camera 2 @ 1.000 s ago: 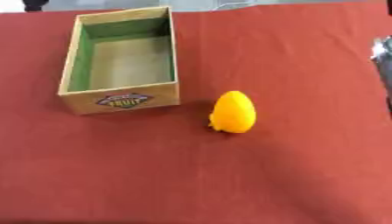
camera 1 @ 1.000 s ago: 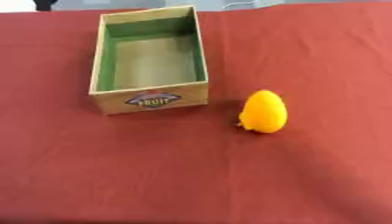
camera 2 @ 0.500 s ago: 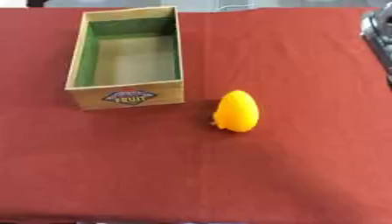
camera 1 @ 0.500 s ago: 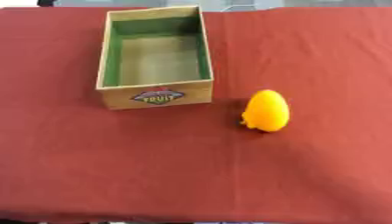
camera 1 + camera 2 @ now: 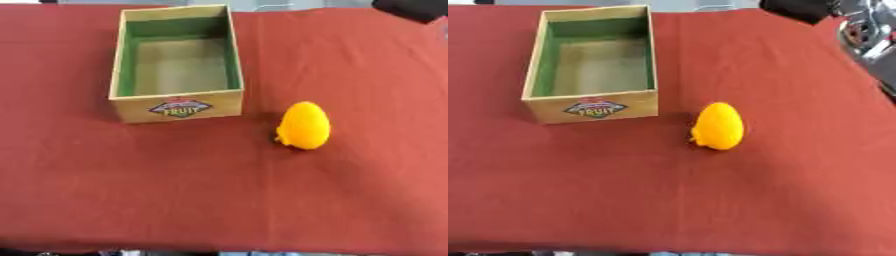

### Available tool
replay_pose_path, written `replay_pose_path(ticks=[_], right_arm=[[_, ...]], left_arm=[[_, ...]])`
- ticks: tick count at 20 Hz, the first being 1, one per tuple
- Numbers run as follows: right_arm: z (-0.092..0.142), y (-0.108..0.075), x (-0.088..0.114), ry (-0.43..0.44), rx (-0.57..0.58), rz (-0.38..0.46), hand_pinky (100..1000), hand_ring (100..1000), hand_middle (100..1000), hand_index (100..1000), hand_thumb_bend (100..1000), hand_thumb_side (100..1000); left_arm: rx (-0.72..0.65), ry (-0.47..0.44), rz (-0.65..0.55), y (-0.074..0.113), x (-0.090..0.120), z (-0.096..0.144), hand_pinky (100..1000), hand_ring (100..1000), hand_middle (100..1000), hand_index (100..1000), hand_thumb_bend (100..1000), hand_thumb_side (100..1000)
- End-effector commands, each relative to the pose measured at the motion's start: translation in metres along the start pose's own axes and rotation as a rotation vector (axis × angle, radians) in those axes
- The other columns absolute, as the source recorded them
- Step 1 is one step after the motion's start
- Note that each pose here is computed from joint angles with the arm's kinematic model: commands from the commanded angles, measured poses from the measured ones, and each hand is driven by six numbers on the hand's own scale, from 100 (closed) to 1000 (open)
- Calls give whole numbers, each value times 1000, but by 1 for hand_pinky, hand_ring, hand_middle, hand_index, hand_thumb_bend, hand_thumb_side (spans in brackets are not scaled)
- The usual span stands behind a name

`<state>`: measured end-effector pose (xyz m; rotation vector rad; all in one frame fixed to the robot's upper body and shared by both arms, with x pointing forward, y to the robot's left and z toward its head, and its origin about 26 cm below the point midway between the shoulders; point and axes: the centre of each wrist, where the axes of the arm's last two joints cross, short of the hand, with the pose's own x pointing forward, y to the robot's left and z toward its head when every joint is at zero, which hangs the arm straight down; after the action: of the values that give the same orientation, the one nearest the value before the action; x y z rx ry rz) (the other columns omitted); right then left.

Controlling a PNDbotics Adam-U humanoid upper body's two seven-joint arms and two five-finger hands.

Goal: Pick up objects on the table and place them in the box.

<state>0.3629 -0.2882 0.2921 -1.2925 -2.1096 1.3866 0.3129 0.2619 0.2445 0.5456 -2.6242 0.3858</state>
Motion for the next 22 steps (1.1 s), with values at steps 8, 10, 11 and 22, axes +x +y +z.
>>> replay_pose_path(ticks=[8,10,11,22], right_arm=[[-26,60,5,-89,313,116,844,881,758,1000,600,901],[-31,72,11,-122,375,123,848,886,759,1000,618,909],[-32,76,14,-136,401,119,852,890,763,1000,633,911],[-50,49,49,-197,733,3,880,913,797,1000,632,894]], left_arm=[[-6,-37,-9,4,6,-7,573,596,653,795,104,902],[-4,-36,-14,5,6,-7,573,596,653,795,105,902],[-2,-36,-16,6,5,-7,573,596,653,795,106,902],[1,-34,-23,7,5,-7,573,596,653,793,105,903]])
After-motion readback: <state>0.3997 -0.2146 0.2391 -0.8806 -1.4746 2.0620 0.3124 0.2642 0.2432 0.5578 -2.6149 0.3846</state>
